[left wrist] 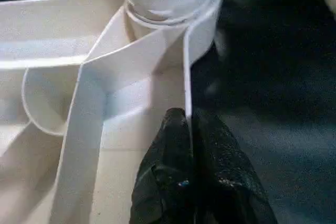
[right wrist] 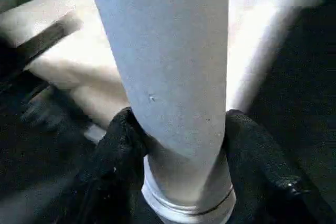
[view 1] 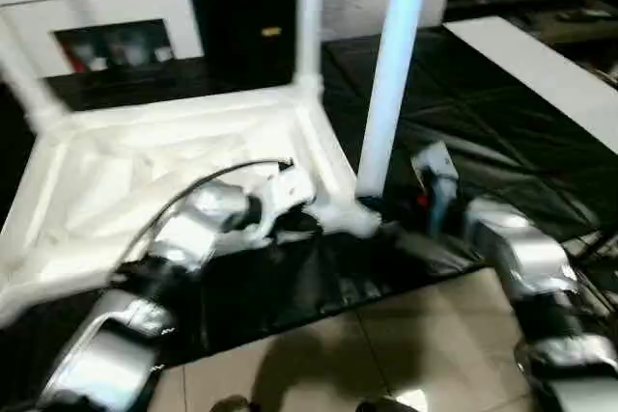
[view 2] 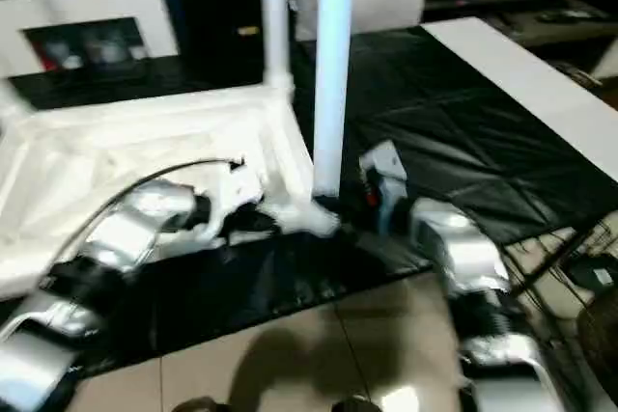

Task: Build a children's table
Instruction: Rotate leg to tighten

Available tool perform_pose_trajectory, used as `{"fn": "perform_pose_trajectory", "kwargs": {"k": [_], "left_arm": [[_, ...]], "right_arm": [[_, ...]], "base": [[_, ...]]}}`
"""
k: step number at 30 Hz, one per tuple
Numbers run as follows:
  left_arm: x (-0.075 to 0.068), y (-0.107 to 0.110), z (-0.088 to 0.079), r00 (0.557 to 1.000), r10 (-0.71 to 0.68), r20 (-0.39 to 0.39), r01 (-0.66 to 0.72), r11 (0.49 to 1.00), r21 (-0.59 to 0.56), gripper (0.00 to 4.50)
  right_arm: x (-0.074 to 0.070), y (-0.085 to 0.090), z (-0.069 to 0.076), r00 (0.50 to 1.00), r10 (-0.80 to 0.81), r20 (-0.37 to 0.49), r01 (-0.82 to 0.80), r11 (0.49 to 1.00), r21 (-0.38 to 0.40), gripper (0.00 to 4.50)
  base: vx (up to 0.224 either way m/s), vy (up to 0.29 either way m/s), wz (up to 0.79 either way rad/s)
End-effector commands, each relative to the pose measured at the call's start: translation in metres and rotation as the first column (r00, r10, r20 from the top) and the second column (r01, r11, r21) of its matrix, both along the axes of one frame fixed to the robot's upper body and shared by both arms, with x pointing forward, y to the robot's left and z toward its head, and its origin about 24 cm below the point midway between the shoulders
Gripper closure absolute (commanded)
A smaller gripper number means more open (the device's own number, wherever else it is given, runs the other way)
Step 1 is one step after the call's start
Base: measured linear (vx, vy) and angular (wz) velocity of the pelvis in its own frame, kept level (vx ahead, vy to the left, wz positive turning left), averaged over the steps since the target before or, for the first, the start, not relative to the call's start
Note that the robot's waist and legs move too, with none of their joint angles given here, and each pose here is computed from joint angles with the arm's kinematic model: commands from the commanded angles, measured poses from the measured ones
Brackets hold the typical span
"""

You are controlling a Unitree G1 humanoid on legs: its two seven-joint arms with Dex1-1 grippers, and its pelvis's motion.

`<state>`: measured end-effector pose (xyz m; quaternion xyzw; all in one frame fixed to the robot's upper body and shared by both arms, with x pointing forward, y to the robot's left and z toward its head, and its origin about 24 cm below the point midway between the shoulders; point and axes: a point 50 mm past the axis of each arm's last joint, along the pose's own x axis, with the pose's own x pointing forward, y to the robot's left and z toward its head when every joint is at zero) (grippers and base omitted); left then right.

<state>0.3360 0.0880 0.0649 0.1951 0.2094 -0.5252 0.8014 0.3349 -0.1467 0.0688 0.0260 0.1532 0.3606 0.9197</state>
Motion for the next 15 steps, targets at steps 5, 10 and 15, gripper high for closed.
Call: {"fn": "perform_pose_trajectory", "kwargs": {"k": [5,10,15], "left_arm": [[-0.005,-0.05,0.019,1.0,0.004,-0.01,-0.005,0.986,-0.166,4.5],[-0.006,-0.051,0.02,1.0,0.009,0.012,-0.007,0.989,-0.146,4.5],[-0.006,-0.042,0.019,0.999,-0.011,0.045,0.016,0.993,-0.114,4.5]], "right_arm": [[0.015,0.018,0.001,0.972,-0.232,-0.025,0.232,0.973,0.004,2.56],[0.014,0.023,0.005,0.981,-0.193,0.016,0.192,0.981,0.033,1.86],[0.012,0.019,0.008,0.983,-0.179,0.048,0.178,0.984,0.027,1.35]], "base": [[0.0,0.0,0.0],[0.033,-0.01,0.01],[0.0,0.0,0.0]]}}
